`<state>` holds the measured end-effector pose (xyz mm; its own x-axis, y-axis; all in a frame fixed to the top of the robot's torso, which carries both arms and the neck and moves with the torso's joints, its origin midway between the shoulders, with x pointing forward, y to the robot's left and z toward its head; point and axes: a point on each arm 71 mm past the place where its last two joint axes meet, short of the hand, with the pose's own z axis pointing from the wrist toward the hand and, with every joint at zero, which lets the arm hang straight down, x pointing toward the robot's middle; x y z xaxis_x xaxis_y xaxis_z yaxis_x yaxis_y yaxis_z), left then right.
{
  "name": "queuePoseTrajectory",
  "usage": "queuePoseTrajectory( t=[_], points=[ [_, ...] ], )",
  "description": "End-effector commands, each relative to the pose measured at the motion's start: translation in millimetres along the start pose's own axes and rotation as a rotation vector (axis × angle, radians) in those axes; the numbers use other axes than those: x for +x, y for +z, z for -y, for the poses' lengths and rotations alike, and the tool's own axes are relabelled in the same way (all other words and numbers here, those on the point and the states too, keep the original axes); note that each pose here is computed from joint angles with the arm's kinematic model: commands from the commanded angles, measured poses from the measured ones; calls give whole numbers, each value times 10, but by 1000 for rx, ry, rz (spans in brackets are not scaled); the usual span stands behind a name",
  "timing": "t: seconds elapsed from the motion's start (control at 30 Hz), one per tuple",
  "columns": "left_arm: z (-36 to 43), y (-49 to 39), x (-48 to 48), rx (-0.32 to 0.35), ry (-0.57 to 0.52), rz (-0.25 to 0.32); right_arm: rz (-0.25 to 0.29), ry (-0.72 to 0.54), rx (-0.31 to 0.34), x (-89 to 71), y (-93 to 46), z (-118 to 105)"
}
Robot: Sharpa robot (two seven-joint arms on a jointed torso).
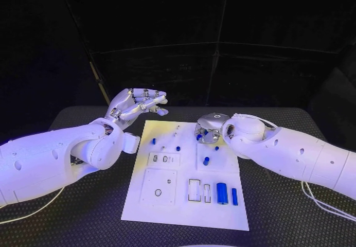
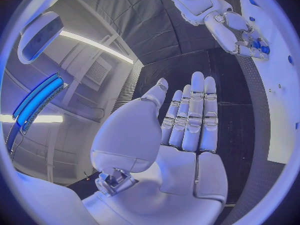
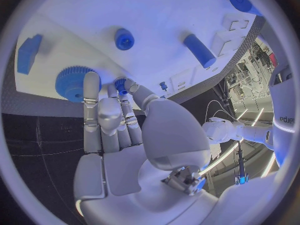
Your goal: Assemble the parts on the task board
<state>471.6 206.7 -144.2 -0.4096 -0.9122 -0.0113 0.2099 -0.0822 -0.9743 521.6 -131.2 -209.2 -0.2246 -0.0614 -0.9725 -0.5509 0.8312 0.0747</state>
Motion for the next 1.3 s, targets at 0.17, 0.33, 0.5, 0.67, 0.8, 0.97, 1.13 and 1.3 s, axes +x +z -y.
queuePoseTrajectory(
  t=[0.17, 0.33, 0.5, 0.67, 0.8, 0.97, 1.13, 1.3],
  points=[
    [21, 5, 12, 11, -17, -9, 5, 2, -3, 13, 1, -7],
    [21, 4, 9, 10, -18, -9, 51, 4, -6, -25, -21, -15],
    [27, -8, -7, 8, -16, -6, 122, 11, -19, -90, -69, -48],
    [34, -9, -10, 7, -17, -8, 177, 20, -24, -140, -82, -94],
    [36, -8, 0, 3, -21, -16, 215, 27, -18, -169, -52, -125],
    [39, -2, 6, -1, -25, -23, 247, 25, -5, -188, 37, -143],
    [43, 5, 8, -3, -26, -27, 269, 27, -4, -204, 114, -187],
    [46, 14, -2, -6, -24, -26, 292, 30, -12, -238, 183, -256]
  ],
)
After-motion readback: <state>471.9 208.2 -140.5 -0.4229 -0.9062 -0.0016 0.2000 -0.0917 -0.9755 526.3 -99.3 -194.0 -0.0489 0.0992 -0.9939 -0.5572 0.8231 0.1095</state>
